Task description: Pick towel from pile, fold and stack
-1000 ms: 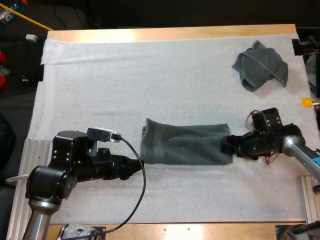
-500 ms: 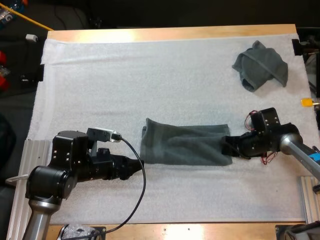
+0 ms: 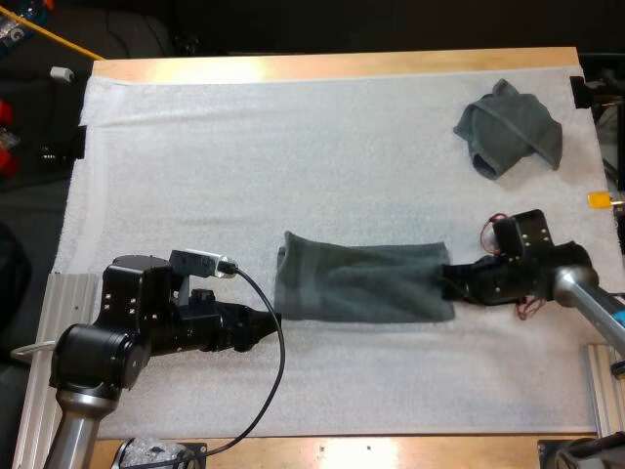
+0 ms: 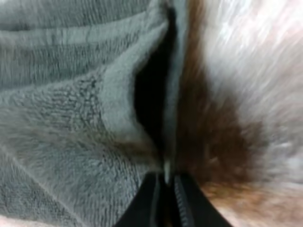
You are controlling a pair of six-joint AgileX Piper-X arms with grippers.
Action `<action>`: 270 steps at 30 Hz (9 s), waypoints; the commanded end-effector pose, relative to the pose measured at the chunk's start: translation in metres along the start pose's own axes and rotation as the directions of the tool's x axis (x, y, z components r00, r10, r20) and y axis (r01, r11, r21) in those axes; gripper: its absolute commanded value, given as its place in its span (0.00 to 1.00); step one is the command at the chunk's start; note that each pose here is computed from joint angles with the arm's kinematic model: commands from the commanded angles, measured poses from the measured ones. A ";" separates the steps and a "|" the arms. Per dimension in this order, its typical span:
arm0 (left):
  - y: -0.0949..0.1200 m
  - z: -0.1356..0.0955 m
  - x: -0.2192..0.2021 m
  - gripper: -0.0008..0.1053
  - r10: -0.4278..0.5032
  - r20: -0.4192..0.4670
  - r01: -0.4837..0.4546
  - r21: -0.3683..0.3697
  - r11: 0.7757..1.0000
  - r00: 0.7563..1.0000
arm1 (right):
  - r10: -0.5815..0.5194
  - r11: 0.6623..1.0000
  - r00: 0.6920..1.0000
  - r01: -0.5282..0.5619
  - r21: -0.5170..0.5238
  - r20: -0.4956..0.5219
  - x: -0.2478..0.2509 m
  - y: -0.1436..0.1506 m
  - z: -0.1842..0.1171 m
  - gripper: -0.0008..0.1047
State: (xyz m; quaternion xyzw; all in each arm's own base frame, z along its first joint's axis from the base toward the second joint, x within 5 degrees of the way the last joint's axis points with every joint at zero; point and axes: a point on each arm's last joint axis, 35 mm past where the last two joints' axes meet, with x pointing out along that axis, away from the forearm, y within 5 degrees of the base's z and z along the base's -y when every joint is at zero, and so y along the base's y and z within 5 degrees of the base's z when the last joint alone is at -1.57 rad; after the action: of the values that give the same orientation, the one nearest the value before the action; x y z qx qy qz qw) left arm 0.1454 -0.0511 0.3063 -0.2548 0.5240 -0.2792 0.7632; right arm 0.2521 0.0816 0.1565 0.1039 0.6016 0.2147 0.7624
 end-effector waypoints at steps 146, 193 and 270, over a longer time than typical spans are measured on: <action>0.008 0.029 0.025 0.68 -0.045 0.011 0.044 0.073 0.996 0.999 | 0.094 0.921 0.927 0.059 -0.386 0.364 -0.252 0.139 -0.118 0.68; 0.049 0.033 0.244 0.63 0.006 -0.359 -0.107 -0.263 0.959 0.933 | 0.058 0.929 0.940 0.072 -0.363 0.336 -0.251 0.135 -0.122 0.71; 0.159 0.067 0.037 0.52 0.696 -0.237 -0.731 -0.117 0.673 0.678 | 0.096 0.925 0.949 0.026 -0.378 0.302 -0.250 0.136 -0.123 0.71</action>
State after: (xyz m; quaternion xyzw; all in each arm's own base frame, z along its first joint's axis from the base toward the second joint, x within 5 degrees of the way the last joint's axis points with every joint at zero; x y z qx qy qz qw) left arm 0.2440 0.0428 0.1959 -0.0776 0.6726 0.0742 0.7321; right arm 0.0610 0.0770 0.3993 -0.0038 0.4181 0.3168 0.8514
